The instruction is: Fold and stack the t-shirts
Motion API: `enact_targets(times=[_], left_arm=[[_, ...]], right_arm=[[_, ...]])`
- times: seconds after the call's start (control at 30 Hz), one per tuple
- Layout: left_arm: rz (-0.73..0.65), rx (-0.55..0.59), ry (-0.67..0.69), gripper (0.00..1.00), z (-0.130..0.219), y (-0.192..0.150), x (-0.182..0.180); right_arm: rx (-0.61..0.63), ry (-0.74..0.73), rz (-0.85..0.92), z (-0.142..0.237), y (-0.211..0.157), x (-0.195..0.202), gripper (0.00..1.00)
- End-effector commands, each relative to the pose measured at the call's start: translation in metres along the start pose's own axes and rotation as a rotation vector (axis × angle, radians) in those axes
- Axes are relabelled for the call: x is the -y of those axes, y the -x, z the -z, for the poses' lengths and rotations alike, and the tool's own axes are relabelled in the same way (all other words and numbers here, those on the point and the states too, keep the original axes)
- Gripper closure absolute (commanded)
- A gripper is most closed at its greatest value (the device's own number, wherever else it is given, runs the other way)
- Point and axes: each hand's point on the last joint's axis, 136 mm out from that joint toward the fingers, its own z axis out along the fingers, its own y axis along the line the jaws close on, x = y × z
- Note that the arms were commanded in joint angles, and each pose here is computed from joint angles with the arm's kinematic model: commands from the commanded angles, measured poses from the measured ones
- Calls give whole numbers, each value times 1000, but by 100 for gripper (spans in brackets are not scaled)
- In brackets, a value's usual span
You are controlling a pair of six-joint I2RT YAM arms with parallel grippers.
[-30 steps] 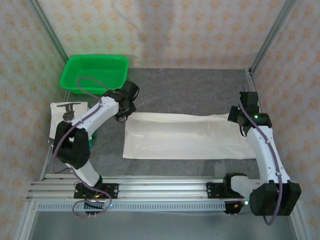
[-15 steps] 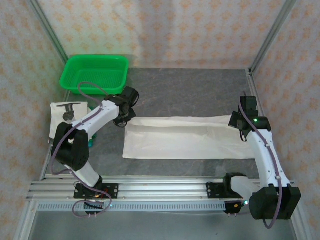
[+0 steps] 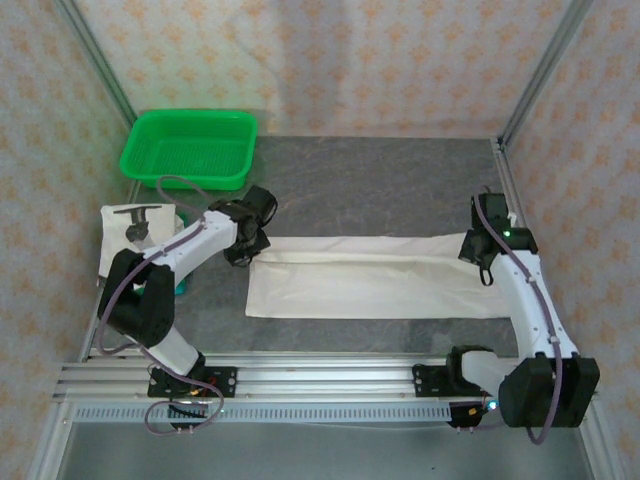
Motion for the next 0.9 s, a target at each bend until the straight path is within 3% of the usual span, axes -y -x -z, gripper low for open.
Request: enact_targets(times=[0.0, 0.33, 0.87], left_arm=[[14, 3, 7, 100, 5, -5, -8], [-19, -21, 14, 100, 10, -23, -7], [-28, -30, 31, 100, 22, -37, -29]], right_arm=[[-5, -106, -30, 0, 7, 17, 98], [-66, -157, -29, -29, 6, 11, 98], [-52, -172, -112, -8, -2, 29, 98]])
